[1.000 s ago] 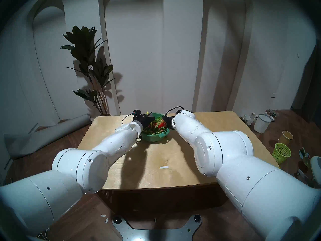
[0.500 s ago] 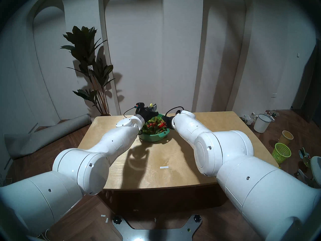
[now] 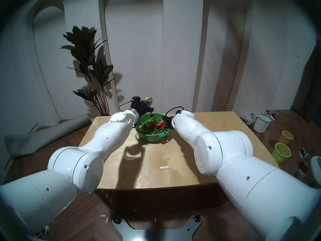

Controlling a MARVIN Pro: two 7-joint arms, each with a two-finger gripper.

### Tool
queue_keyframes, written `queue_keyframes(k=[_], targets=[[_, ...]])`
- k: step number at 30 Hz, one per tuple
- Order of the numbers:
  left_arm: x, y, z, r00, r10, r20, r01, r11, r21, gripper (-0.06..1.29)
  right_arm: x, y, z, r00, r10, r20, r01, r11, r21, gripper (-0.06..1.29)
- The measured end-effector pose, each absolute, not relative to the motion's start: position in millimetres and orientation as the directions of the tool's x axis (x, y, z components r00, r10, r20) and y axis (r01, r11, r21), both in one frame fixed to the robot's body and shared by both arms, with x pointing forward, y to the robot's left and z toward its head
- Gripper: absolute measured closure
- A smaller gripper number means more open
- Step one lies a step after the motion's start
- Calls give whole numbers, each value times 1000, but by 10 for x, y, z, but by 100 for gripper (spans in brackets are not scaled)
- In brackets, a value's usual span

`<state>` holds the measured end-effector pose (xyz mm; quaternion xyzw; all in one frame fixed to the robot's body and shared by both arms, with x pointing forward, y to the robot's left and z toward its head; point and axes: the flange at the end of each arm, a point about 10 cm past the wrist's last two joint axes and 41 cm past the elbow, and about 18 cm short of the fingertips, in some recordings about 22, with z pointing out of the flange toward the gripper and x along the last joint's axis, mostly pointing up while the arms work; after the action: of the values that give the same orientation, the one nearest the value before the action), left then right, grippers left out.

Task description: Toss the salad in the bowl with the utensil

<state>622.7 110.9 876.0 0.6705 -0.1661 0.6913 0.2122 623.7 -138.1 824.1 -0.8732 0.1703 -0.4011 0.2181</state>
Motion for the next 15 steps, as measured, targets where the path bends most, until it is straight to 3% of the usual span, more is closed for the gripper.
queue_keyframes(k=[15], targets=[[6229, 1252, 8501, 67, -42, 997, -466, -885, -6, 125, 6236, -1380, 8239, 620, -472, 626, -123, -847, -518, 113]])
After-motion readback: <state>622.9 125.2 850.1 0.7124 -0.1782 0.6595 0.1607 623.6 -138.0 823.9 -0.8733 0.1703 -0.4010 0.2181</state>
